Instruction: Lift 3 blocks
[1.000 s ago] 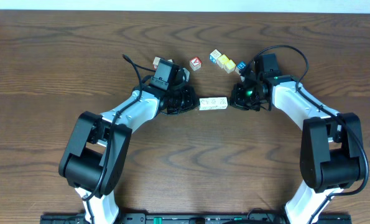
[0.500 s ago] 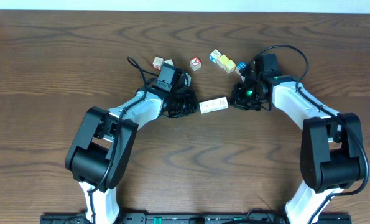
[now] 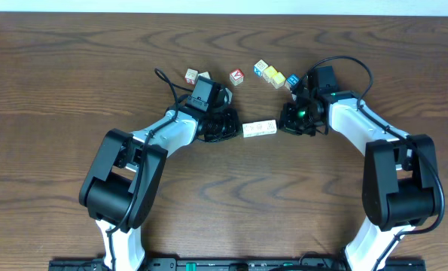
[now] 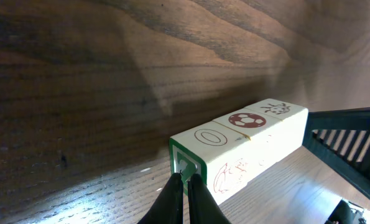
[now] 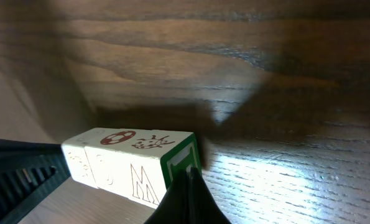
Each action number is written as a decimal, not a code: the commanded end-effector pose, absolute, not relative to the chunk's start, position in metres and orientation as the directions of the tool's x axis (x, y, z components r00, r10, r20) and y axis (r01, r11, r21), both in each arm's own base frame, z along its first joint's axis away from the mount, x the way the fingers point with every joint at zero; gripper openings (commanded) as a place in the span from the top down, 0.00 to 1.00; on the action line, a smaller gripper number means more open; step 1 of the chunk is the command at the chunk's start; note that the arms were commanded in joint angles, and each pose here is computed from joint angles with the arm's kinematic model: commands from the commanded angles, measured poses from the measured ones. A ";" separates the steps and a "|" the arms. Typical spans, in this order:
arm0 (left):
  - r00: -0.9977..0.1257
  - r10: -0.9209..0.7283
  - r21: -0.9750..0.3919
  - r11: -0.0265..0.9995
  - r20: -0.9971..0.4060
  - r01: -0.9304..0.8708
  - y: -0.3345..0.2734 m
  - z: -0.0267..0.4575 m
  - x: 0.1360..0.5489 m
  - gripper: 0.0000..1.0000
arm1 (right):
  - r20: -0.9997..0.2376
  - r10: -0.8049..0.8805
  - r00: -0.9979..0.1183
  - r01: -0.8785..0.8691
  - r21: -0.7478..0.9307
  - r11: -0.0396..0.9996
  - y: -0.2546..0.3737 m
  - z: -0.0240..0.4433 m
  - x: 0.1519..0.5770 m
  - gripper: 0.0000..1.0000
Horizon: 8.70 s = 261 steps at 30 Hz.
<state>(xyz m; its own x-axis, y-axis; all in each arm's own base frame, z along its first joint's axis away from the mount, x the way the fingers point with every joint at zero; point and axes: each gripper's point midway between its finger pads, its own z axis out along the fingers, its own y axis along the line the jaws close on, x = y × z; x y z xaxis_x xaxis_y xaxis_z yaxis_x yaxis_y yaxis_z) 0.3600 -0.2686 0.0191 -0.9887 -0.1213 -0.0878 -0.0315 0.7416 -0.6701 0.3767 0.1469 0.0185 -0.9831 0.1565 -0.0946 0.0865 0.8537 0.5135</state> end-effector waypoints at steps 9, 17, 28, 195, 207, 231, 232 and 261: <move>-0.996 -0.053 -0.690 0.723 -0.072 0.011 -0.290 0.016 0.343 0.93 | -0.009 0.058 -0.998 0.041 0.598 0.800 0.188 0.017 0.351 0.99; -0.993 -0.071 -0.658 0.753 -0.092 0.007 -0.284 0.011 0.348 0.93 | 0.009 0.089 -0.996 0.080 0.534 0.841 0.177 0.009 0.348 0.99; -0.993 -0.072 -0.658 0.753 -0.093 0.007 -0.284 0.011 0.348 0.90 | -0.003 0.101 -0.995 0.086 0.496 0.864 0.169 0.005 0.351 0.91; -0.834 -0.340 -0.384 0.908 -0.435 -0.170 -0.057 0.193 0.319 0.24 | -0.972 0.227 -0.064 0.041 0.225 0.974 0.000 0.157 0.246 0.01; -0.834 -0.340 -0.384 0.908 -0.434 -0.170 -0.057 0.193 0.319 0.24 | -0.977 0.203 -0.062 0.032 0.201 0.979 0.001 0.158 0.246 0.01; -0.834 -0.340 -0.384 0.908 -0.434 -0.170 -0.057 0.193 0.319 0.24 | -0.977 0.203 -0.062 0.032 0.201 0.979 0.001 0.158 0.246 0.01; -0.834 -0.340 -0.384 0.908 -0.435 -0.170 -0.057 0.193 0.319 0.24 | -0.977 0.203 -0.062 0.032 0.201 0.979 0.001 0.158 0.246 0.01; -0.787 0.044 -0.137 0.977 -0.616 0.162 -0.046 0.149 0.248 0.24 | -0.977 0.203 -0.062 0.032 0.201 0.979 0.001 0.158 0.246 0.01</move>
